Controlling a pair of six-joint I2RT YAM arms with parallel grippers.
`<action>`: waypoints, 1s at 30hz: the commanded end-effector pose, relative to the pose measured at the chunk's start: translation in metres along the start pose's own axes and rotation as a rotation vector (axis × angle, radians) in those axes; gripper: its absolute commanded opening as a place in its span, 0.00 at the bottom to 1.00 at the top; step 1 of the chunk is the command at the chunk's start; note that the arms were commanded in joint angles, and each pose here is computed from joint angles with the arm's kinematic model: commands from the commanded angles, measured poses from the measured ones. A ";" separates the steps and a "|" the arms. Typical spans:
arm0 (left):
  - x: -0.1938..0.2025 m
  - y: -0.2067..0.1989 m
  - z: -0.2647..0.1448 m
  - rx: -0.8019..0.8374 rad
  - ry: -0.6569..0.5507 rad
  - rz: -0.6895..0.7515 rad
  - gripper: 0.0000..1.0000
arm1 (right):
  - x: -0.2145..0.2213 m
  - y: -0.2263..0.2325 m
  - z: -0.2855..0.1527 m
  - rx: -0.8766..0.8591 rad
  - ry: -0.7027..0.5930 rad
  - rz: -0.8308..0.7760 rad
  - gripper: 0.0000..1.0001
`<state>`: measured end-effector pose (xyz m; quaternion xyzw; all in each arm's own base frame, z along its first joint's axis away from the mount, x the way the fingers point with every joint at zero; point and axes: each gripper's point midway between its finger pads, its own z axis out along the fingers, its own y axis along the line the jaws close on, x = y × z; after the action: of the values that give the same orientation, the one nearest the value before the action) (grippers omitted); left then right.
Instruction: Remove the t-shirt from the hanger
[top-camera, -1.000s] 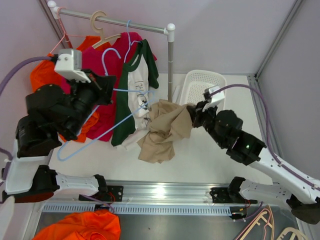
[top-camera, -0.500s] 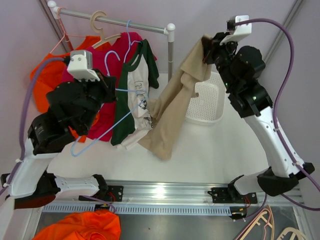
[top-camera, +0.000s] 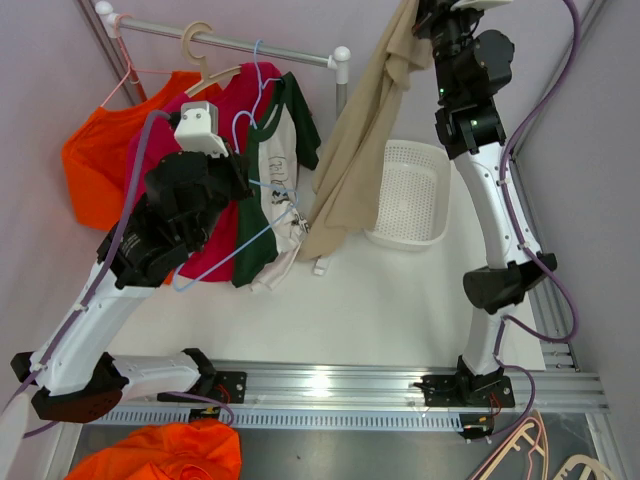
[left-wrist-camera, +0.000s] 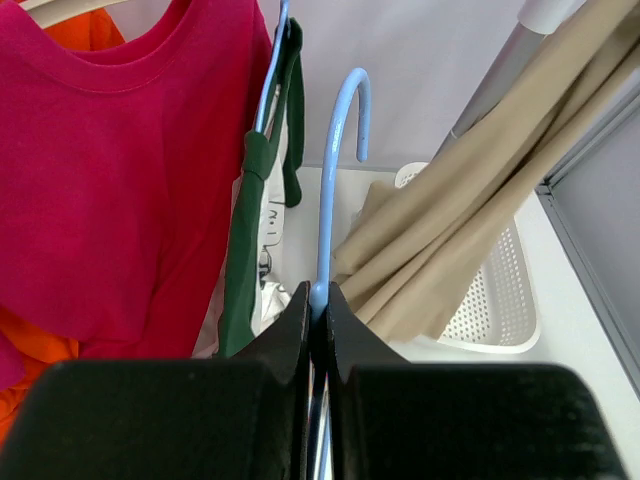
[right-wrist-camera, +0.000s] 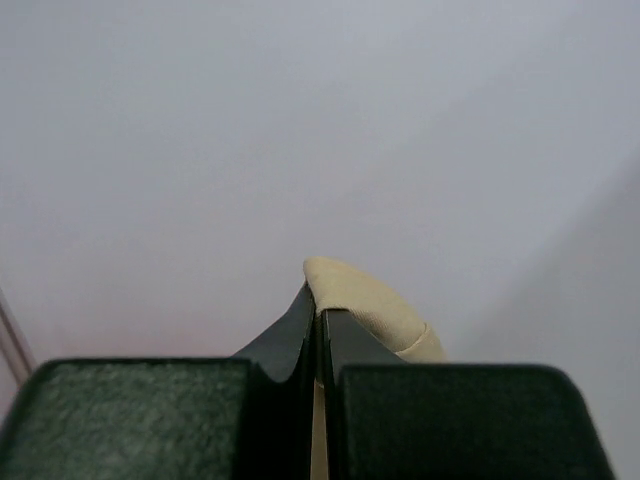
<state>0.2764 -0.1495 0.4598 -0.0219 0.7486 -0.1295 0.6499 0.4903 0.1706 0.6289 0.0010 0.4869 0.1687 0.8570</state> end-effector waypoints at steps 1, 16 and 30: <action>-0.012 -0.011 0.012 0.047 -0.042 -0.055 0.01 | -0.128 -0.014 0.002 0.019 -0.390 0.091 0.00; -0.010 -0.001 0.054 -0.014 -0.102 -0.057 0.01 | 0.041 -0.081 0.019 0.138 -0.034 0.099 0.00; -0.044 -0.003 0.049 0.025 -0.219 -0.010 0.01 | 0.328 -0.136 -0.205 0.503 0.891 0.151 0.00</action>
<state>0.3371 -0.1581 0.4680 -0.0353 0.7057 -0.1246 0.6966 0.5267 0.1128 0.2083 0.1326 0.8295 0.1049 0.5323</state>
